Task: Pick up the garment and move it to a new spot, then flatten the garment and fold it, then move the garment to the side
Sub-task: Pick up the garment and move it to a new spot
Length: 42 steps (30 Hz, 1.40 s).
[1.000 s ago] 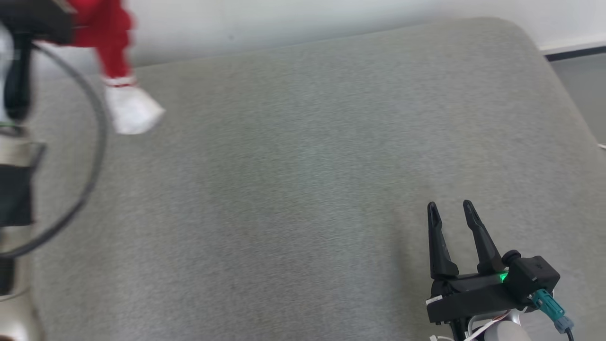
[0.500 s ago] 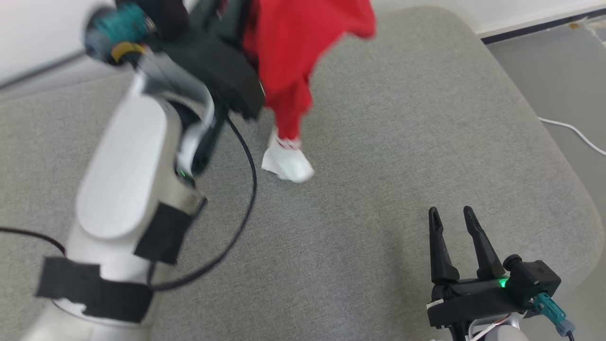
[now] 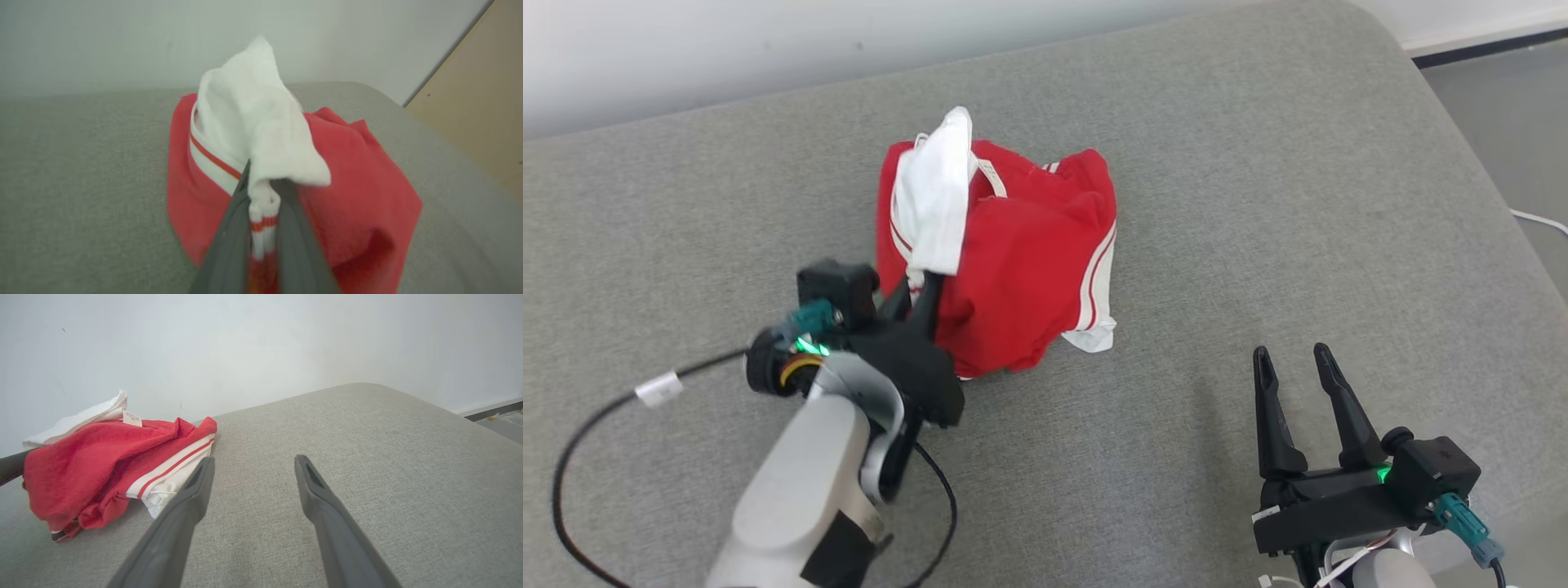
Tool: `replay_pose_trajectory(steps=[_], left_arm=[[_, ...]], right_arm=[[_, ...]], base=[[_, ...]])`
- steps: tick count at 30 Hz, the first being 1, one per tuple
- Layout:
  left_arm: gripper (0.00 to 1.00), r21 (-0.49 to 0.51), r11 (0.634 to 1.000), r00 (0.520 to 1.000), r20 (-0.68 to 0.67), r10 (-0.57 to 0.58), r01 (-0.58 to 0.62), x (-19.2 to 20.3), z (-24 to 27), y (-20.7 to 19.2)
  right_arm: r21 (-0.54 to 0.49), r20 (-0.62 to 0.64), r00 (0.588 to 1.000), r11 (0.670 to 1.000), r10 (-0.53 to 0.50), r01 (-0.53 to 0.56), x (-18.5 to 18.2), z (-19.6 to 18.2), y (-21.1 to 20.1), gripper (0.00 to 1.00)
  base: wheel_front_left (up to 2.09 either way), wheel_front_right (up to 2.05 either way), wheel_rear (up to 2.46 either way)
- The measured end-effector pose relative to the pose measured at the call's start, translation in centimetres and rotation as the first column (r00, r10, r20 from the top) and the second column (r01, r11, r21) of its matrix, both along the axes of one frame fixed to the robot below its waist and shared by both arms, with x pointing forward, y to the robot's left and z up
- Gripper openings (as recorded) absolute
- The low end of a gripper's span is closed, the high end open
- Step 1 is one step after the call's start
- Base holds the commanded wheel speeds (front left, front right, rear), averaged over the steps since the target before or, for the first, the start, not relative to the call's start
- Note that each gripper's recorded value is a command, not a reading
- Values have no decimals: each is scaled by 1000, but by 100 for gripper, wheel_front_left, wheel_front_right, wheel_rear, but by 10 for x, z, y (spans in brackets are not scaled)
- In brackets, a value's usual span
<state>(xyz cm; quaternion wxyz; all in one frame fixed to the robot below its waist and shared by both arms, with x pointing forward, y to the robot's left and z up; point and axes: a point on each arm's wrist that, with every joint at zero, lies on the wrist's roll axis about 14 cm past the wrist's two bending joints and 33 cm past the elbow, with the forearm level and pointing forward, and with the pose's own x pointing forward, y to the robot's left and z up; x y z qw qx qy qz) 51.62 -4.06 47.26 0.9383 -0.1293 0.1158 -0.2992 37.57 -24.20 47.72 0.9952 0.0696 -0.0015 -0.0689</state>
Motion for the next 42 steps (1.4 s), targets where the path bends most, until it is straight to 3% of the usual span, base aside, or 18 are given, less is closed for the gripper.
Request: replay_pose_trajectory(steps=[1, 2, 3, 15, 21, 31, 38, 42], left_arm=[[0, 1, 1000, 1000, -9, 4, -4, -3, -5, 1], [34, -8, 1000, 1000, -4, 5, -5, -6, -5, 1], [100, -13, 1000, 1000, 5, 5, -5, -8, -4, 1], [100, -86, 996, 976, 211, 46, -29, -22, 60, 12], [100, -78, 989, 937, 318, 144, -126, -26, 89, 56], [100, -47, 906, 808, 434, 398, -421, -63, 105, 188], [100, 70, 858, 778, 465, 423, -509, -102, 85, 224], [100, 67, 824, 763, 425, 487, -563, -122, 70, 237]], right_arm=[[-2, 2, 1000, 1000, 5, -5, 1, 1, 1, 100], [-3, 3, 1000, 1000, 10, -10, 2, 1, 3, 100], [-5, 4, 1000, 1000, 15, -15, 3, 1, 4, 100], [-8, 31, 998, 998, 58, -58, 1, 9, 18, 100], [-12, 62, 993, 995, 103, -103, 5, 19, 33, 100], [-23, 118, 979, 986, 166, -165, 9, 37, 54, 100], [-20, 112, 978, 984, 176, -174, -1, 35, 58, 100], [-26, 122, 977, 985, 173, -171, -5, 39, 57, 100]], base=[[0, 0, 0], [0, 0, 0], [0, 0, 0], [0, 0, 0], [0, 0, 0], [0, 0, 0], [0, 0, 0], [0, 0, 0]])
